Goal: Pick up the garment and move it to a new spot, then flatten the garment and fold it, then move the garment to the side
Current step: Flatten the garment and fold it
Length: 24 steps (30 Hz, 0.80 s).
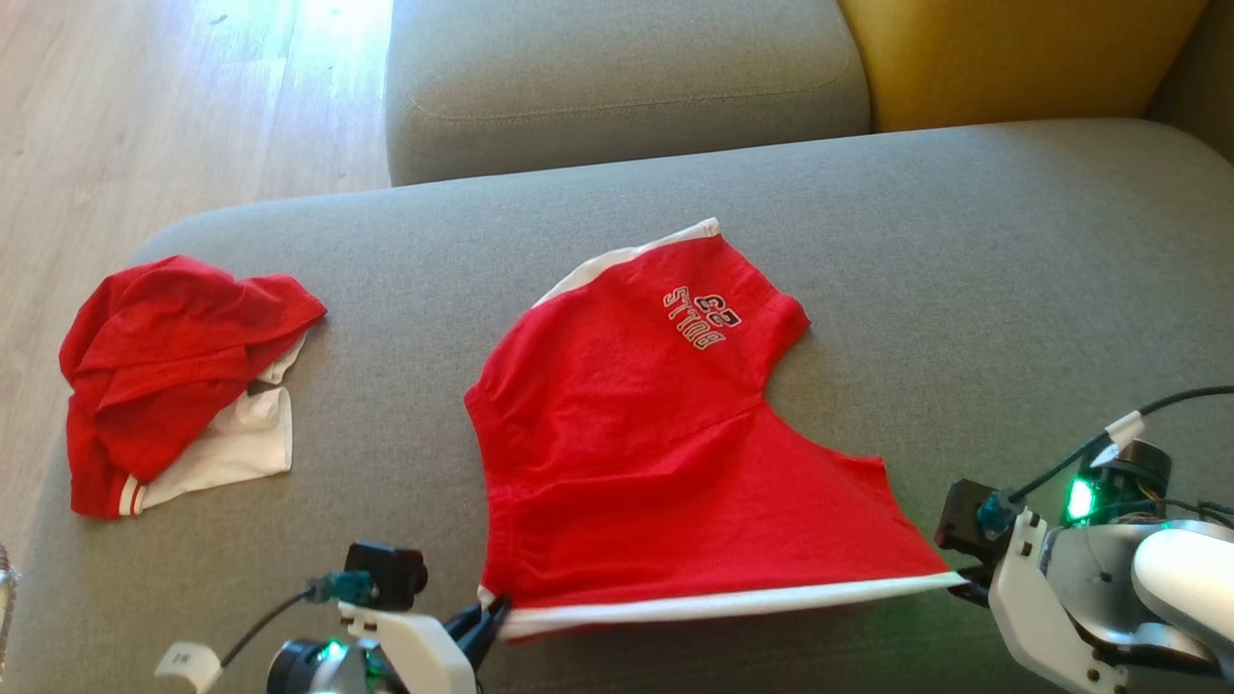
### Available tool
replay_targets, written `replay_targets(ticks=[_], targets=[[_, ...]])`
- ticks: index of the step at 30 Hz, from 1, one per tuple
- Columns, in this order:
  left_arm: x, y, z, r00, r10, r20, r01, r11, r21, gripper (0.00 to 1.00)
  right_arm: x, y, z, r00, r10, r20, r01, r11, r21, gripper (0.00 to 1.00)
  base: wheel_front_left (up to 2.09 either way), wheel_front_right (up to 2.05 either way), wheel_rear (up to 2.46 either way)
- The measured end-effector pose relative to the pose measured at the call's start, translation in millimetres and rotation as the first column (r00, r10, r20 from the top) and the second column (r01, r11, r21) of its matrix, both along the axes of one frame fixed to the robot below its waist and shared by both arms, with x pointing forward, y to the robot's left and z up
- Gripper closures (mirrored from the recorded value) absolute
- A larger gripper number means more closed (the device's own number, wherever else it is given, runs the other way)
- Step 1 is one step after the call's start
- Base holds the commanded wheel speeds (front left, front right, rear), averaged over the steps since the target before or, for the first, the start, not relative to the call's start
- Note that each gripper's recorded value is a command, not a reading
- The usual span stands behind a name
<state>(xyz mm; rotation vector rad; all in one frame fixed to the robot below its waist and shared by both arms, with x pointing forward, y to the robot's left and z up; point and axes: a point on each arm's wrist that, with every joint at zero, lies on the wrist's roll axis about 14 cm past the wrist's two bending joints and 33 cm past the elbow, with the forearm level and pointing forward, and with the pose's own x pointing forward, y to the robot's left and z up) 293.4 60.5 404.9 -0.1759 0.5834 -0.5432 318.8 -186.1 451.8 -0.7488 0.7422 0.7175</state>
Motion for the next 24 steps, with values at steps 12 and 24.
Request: replay_targets(ticks=[12,24], targets=[[-11.0,-4.5,14.7,1.000,0.002,-0.026,-0.003,0.999,-0.045,1.00,2.9,-1.0,5.7,1.000,-0.008,0.006,0.008,0.999,0.045,1.00,0.00,0.00,0.00],[22.4,1.1,41.2,0.997,0.044,-0.069,-0.054,0.988,-0.146,1.00,87.1,12.1,50.2,0.983,-0.038,0.179,0.011,0.989,0.148,1.00,0.00,0.00,0.00]])
